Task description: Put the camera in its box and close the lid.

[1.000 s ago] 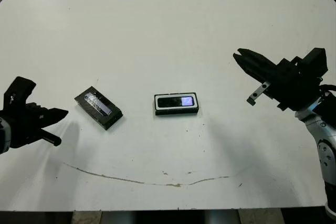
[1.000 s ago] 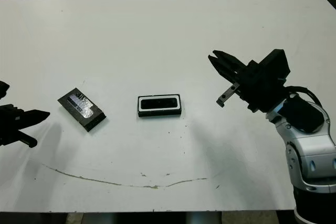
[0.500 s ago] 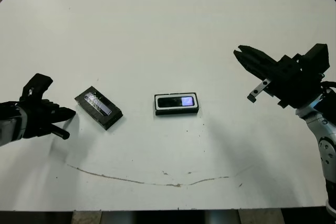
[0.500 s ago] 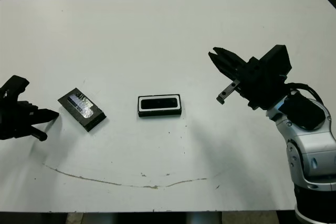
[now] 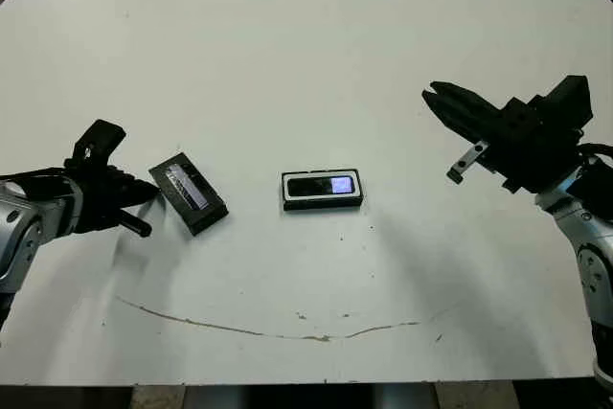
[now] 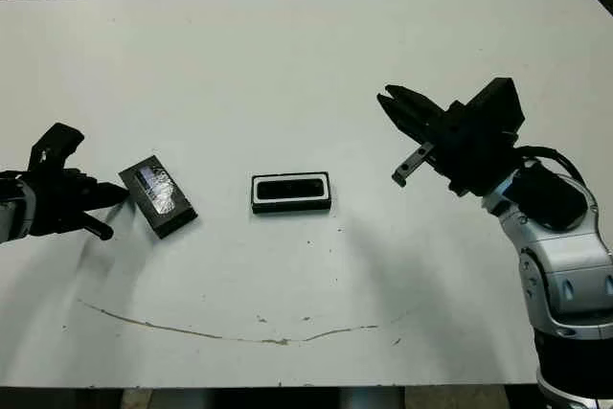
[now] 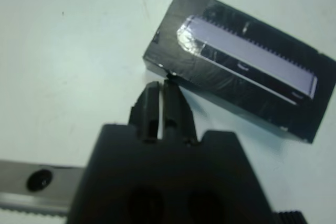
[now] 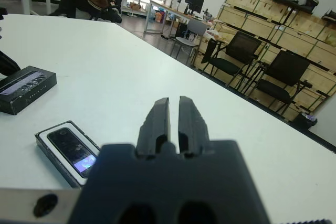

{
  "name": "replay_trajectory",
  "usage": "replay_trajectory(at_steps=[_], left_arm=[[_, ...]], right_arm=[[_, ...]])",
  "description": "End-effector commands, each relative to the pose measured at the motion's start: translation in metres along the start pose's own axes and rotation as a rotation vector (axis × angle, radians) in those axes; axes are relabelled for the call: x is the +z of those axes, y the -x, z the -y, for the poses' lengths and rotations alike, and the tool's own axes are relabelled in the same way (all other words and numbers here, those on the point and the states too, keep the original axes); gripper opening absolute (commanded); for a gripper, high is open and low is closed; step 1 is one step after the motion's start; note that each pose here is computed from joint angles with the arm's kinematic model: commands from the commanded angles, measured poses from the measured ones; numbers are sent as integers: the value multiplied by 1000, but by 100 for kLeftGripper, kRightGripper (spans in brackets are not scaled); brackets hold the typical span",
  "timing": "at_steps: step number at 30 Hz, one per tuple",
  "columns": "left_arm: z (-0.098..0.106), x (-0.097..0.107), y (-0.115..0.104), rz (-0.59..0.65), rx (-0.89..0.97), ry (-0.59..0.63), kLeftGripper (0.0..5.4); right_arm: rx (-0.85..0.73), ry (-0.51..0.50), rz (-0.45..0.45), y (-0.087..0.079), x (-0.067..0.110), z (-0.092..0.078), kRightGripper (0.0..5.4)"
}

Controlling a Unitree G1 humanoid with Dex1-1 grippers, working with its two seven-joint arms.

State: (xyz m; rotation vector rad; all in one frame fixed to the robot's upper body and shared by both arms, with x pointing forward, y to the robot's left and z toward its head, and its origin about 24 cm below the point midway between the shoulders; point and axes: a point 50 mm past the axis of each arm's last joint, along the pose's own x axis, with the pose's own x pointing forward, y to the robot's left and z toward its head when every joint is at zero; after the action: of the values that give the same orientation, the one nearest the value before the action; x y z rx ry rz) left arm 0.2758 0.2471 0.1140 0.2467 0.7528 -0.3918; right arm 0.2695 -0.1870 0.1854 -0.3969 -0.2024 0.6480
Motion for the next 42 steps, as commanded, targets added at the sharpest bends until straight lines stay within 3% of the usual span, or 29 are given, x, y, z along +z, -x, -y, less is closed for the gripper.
replay_trajectory(at_steps=[1, 16, 22, 27, 42], left_arm=[[6, -4, -8, -36, -14, 30, 0], [2, 20, -37, 27, 30, -101, 0], [-3, 31, -46, 35, -5, -227, 0], [-10, 39, -50, 48, -47, -333, 0], [3, 61, -47, 89, -237, -411, 0]], right_arm=[[-8, 6, -30, 1, -2, 1, 2], [-5, 2, -66, 2, -1, -1, 2], [1, -1, -71, 2, 0, -2, 2], [4, -8, -73, 2, -2, -4, 2], [5, -21, -92, 3, -5, -5, 2]])
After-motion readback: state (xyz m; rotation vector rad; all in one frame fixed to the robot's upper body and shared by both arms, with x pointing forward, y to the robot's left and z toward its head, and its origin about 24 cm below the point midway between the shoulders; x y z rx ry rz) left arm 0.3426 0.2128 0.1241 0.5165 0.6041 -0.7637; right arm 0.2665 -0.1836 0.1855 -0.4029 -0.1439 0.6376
